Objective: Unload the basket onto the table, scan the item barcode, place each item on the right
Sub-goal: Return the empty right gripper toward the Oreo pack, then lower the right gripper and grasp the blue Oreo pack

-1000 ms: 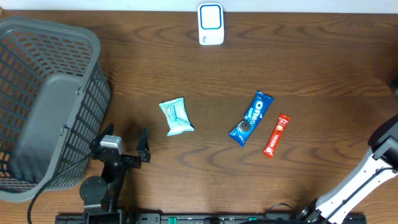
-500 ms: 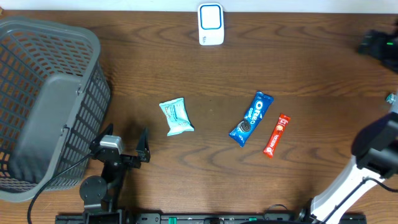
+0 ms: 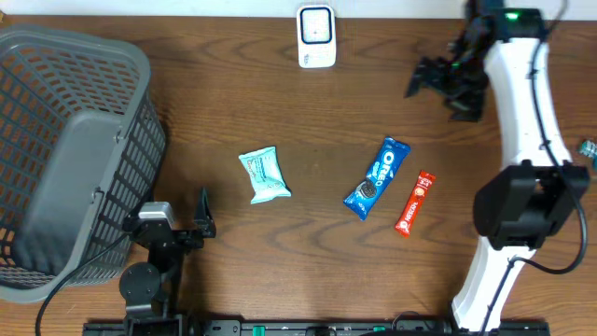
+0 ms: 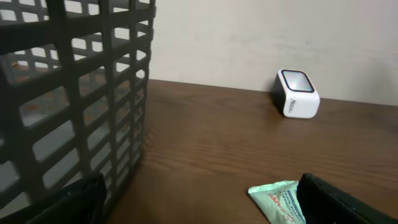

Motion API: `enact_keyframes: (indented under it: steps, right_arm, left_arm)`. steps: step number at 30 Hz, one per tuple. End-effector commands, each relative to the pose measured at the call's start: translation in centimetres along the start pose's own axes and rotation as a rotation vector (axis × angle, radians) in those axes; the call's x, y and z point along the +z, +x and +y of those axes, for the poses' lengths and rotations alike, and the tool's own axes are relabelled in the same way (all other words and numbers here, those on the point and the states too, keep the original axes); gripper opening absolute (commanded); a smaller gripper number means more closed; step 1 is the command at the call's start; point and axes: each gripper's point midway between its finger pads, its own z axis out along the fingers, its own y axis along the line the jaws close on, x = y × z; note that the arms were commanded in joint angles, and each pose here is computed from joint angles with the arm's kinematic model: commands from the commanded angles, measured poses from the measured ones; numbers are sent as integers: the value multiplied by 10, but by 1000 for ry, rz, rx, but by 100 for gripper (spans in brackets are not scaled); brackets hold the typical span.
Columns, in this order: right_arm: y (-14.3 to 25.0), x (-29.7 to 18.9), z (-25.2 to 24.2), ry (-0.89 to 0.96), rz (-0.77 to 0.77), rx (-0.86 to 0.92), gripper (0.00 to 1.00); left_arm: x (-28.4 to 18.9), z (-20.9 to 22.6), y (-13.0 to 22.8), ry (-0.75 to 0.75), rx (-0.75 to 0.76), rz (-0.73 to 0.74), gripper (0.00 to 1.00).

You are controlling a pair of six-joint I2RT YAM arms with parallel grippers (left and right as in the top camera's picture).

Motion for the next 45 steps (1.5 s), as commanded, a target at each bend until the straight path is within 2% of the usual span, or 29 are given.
enact_keyframes:
  steps: [1,3,4,5,6,11,16,18,24,28,33,41,45]
  right_arm:
    - [28,6,41,-74,71,-28,94]
    - [33,10,47,-39,56,-66,93]
    - [33,12,49,-9,35,-84,86]
    - [35,15,53,10,21,-101,87]
    - [37,17,56,25,16,-98,99]
    - [72,28,46,242,27,191,99]
    - [97,51,52,350,62,242,99]
    - [103,66,51,394,86,256,94]
    - [100,108,29,535,131,304,84]
    - [88,123,16,575,128,322,83]
    - [74,135,2,614,97,327,86]
    - [81,160,-11,687,152,322,86]
    - [90,174,-22,755,199,326,78]
  left_arm:
    - [1,4,16,-14,-11,57,98]
    - [1,4,16,-14,-11,57,98]
    - [1,4,16,-14,-11,57,98]
    - [1,4,16,-14,-11,57,98]
    - [1,4,16,-14,-11,57,98]
    - [1,4,16,-14,-11,57,98]
    - [1,4,16,-14,-11,57,98]
    - [1,4,16,-14,-11,57,98]
    - [1,4,16,-14,-11,57,98]
    - [1,4,16,-14,-11,57,98]
    - [1,4,16,-14,-11,57,98]
    - [1,4,16,-14,-11,57,98]
    - [1,4,16,-14,-11,57,98]
